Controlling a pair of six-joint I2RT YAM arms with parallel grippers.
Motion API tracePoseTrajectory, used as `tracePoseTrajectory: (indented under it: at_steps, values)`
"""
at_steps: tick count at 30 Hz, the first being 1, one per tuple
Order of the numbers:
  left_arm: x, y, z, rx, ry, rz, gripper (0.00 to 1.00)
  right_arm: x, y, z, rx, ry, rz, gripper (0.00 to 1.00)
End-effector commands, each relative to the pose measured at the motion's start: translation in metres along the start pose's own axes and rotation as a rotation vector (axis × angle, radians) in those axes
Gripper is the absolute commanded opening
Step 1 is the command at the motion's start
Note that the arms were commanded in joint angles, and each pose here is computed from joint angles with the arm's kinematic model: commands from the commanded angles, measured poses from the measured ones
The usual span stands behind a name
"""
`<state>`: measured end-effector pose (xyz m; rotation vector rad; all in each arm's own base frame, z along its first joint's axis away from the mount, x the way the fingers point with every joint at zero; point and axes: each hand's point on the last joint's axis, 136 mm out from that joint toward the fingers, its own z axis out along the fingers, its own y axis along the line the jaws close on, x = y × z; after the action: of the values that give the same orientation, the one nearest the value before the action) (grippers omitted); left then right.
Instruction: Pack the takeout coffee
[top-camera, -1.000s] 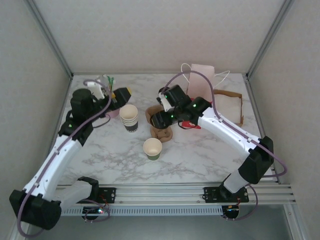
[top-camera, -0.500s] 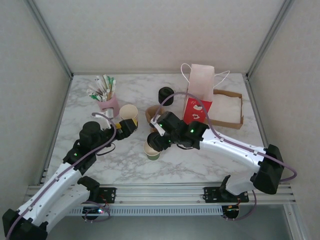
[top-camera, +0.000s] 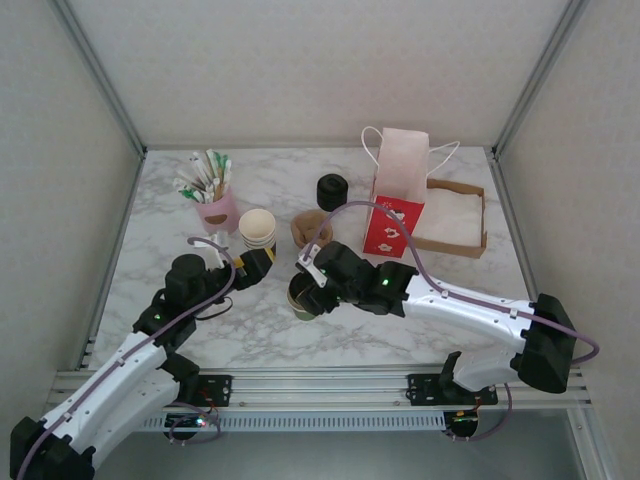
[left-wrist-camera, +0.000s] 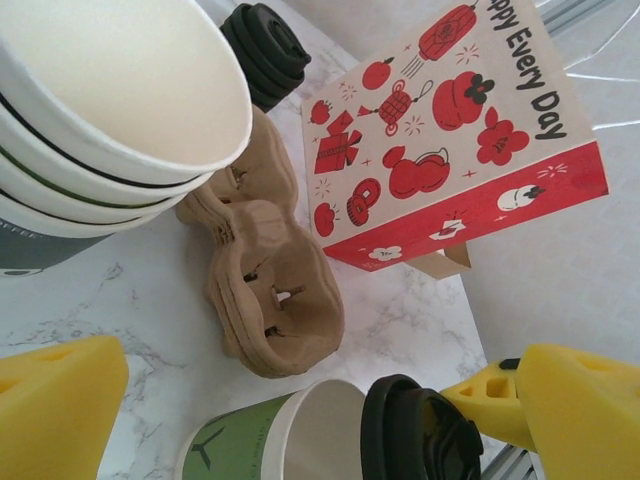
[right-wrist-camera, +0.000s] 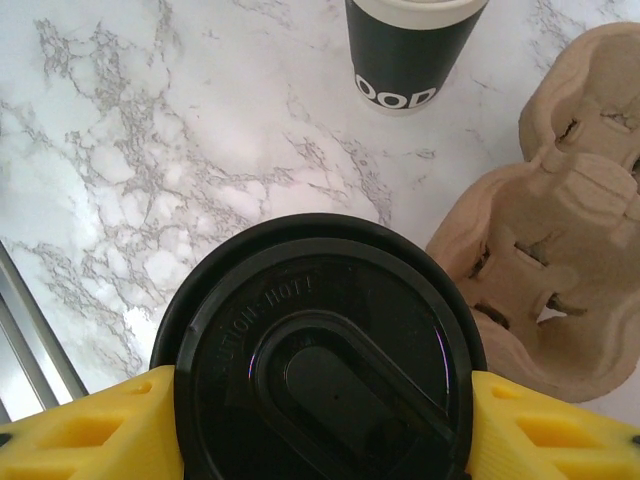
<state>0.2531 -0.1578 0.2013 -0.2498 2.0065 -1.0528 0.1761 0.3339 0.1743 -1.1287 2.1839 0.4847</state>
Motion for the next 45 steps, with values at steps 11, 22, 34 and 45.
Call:
tracePoseTrajectory:
  at_steps: [11, 22, 34, 45]
  values:
    - [0.01, 0.01, 0.009, -0.017, 0.031, 0.002, 1.0, 0.011, 0.003, 0.02, 0.047, 0.042, -0.057, 0.62]
    - [0.011, 0.01, 0.01, -0.018, 0.039, 0.013, 1.0, 0.017, 0.004, 0.026, 0.054, 0.072, -0.066, 0.62]
    - [0.012, 0.012, 0.011, -0.027, 0.045, 0.024, 1.0, 0.015, 0.007, 0.028, 0.059, 0.067, -0.078, 0.61]
    - [0.014, 0.013, 0.012, -0.027, 0.054, 0.029, 1.0, 0.003, 0.007, 0.023, 0.067, 0.023, -0.084, 0.61]
